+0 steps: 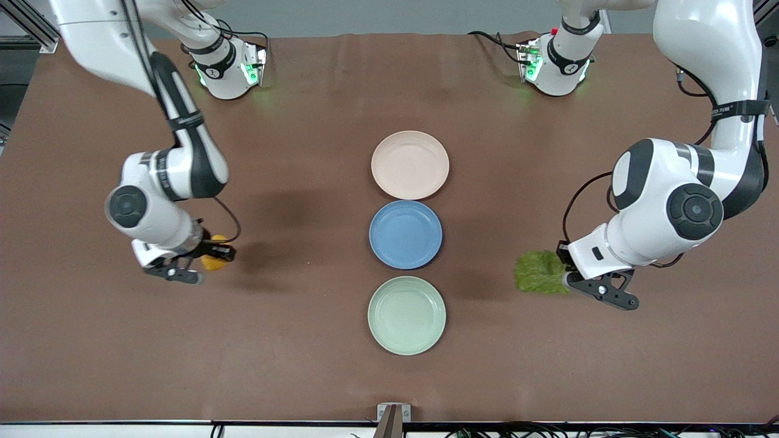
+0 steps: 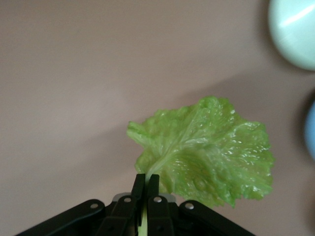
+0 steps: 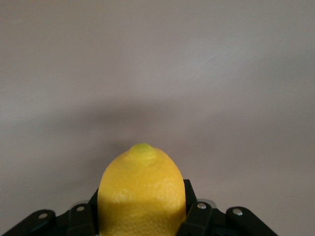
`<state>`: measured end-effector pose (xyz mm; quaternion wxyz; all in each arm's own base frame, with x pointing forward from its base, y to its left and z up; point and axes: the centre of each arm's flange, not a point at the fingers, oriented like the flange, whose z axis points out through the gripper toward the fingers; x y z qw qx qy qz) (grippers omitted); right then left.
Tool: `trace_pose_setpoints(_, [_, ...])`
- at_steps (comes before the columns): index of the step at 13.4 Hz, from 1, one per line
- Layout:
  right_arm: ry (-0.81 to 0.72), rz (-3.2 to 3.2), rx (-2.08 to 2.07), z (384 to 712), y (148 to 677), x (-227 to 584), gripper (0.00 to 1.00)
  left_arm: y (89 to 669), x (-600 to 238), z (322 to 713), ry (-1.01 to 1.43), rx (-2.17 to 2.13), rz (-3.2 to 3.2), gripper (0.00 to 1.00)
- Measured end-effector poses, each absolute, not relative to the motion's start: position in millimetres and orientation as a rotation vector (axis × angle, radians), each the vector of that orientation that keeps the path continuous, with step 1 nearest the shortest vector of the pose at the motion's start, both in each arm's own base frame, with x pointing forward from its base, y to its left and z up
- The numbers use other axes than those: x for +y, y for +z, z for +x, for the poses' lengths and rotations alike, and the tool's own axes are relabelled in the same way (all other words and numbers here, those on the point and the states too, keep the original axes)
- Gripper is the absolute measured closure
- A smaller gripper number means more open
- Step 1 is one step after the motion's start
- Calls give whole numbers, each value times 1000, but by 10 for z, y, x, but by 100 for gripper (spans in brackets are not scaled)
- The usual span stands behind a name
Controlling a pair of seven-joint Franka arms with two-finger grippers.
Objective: Pick lemon and lettuce from plates
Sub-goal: 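Lower the lettuce onto the table with the left gripper while the right lowers the lemon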
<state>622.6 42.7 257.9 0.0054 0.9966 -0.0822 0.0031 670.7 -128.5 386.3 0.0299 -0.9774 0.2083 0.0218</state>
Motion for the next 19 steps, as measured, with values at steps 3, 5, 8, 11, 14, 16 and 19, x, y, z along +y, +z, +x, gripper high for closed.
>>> trace_pose_setpoints(3, [-21, 3117, -137, 6214, 2116, -23, 39, 3476, -766, 6555, 99, 576, -2967, 94])
trace_pose_setpoints(5, [-69, 3116, -92, 6160, 1913, -16, 39, 3193, -445, 6401, 81, 526, -2984, 93])
trace_pose_setpoints(8, [-113, 3126, -51, 6071, 1799, 123, 39, 2748, -186, 6151, 4, 495, -3010, 89])
trace_pose_setpoints(11, [-127, 3141, -42, 6029, 1799, 219, 39, 2389, -226, 5920, -36, 518, -3026, 75])
trace_pose_setpoints(14, [-140, 3165, -48, 5994, 1796, 328, 39, 2405, -252, 5916, -63, 525, -3026, 62])
trace_pose_setpoints(16, [-149, 3169, -39, 5985, 1797, 372, 39, 2651, -246, 5981, -111, 506, -3017, 40])
trace_pose_setpoints(19, [-142, 3175, -28, 6016, 1835, 417, 16, 3338, -236, 6008, -89, 439, -2992, 11])
